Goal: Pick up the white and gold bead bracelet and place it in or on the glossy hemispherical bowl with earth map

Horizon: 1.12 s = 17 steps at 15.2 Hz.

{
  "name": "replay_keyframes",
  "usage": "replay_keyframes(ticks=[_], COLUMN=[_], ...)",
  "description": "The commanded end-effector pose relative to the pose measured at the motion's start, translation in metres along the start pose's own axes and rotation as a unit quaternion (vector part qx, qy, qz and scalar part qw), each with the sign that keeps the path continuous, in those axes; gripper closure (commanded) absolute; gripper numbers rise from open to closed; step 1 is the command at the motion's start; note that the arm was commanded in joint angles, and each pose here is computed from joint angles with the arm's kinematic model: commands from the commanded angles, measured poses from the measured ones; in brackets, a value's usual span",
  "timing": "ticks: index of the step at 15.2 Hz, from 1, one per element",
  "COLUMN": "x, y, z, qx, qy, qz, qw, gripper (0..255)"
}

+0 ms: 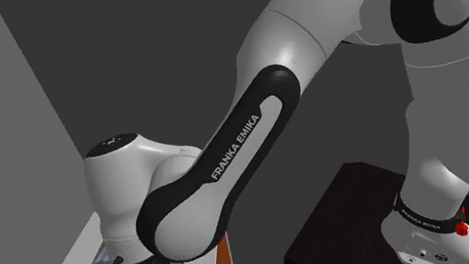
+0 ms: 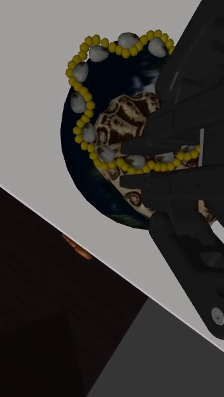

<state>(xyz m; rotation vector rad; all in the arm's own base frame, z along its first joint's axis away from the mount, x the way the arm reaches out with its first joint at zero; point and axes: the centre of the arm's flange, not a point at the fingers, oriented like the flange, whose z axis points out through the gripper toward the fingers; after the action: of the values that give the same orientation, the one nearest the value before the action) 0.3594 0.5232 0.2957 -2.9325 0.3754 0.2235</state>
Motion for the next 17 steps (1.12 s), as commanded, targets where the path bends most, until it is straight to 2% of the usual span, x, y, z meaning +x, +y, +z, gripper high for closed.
replay_keyframes(ticks=[1, 10, 11, 16, 17], x=[0.003, 0.004, 0.002, 0.004, 0.004], y=[0.004, 0.005, 0.009, 0.005, 0.005], z=[0.018, 0.023, 0.022, 0.023, 0.010], qx=[-0.006, -0.006, -0.006, -0.006, -0.006], qy=[-0.003, -0.003, -0.003, -0.003, -0.003], qz=[0.002, 0.002, 0.002, 0.002, 0.002], qw=[1.0000, 1.0000, 1.0000, 1.0000, 1.0000], gripper=[255, 255, 0, 0, 0])
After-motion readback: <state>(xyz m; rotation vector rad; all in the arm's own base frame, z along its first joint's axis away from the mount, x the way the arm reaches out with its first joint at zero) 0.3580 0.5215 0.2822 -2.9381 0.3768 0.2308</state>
